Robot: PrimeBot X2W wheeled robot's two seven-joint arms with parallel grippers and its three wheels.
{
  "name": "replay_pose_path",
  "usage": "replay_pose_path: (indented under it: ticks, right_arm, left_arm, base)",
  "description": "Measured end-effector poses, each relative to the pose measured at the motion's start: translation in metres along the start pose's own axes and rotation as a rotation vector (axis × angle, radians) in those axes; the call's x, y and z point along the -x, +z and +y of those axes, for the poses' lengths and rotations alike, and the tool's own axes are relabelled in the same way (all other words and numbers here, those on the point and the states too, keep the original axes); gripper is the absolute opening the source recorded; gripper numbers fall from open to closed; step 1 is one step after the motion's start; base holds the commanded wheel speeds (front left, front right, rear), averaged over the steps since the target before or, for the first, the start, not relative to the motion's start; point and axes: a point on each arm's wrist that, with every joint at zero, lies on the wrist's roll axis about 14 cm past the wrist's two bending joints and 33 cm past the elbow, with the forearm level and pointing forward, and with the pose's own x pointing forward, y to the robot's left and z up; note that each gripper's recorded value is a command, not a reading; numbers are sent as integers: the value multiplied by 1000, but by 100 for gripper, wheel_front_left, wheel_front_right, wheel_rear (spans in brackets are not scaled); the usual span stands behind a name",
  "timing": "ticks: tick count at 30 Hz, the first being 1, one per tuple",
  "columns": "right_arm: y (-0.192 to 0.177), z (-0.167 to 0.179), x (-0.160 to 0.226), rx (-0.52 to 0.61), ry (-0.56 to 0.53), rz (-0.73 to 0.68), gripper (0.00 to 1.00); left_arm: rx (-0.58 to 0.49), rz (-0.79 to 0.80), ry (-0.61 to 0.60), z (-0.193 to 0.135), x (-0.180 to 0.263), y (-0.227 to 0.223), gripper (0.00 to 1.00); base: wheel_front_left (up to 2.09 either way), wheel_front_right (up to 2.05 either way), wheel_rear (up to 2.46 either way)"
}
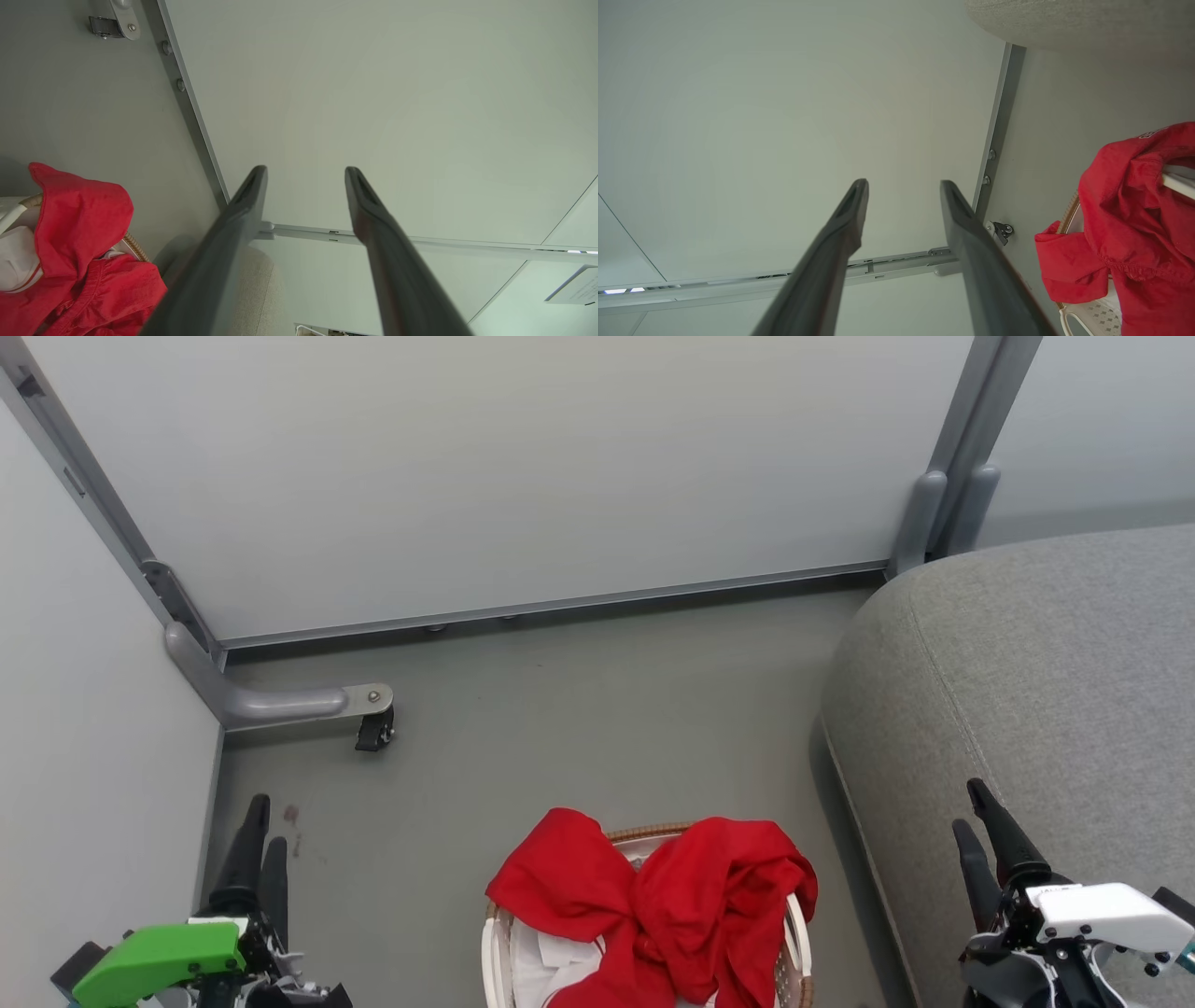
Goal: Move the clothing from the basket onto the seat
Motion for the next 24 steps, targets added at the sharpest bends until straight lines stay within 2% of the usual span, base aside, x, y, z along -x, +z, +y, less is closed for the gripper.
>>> replay_pose_path:
  ticks: [3,14,24]
  right_arm:
    - [-1,-10,4,-5,-28,-4,100]
    - [1,-10,4,45,-32,-38,100]
    - [7,6,1,189,12,-70,100]
  left_arm:
    - [1,0,31,11,5,-2,100]
    - [-35,-11,25,9,4,-8,100]
    - [-160,-9,-2,0,2,-14,100]
  base:
    - [0,0,0]
    - [0,0,0]
    - [0,0,0]
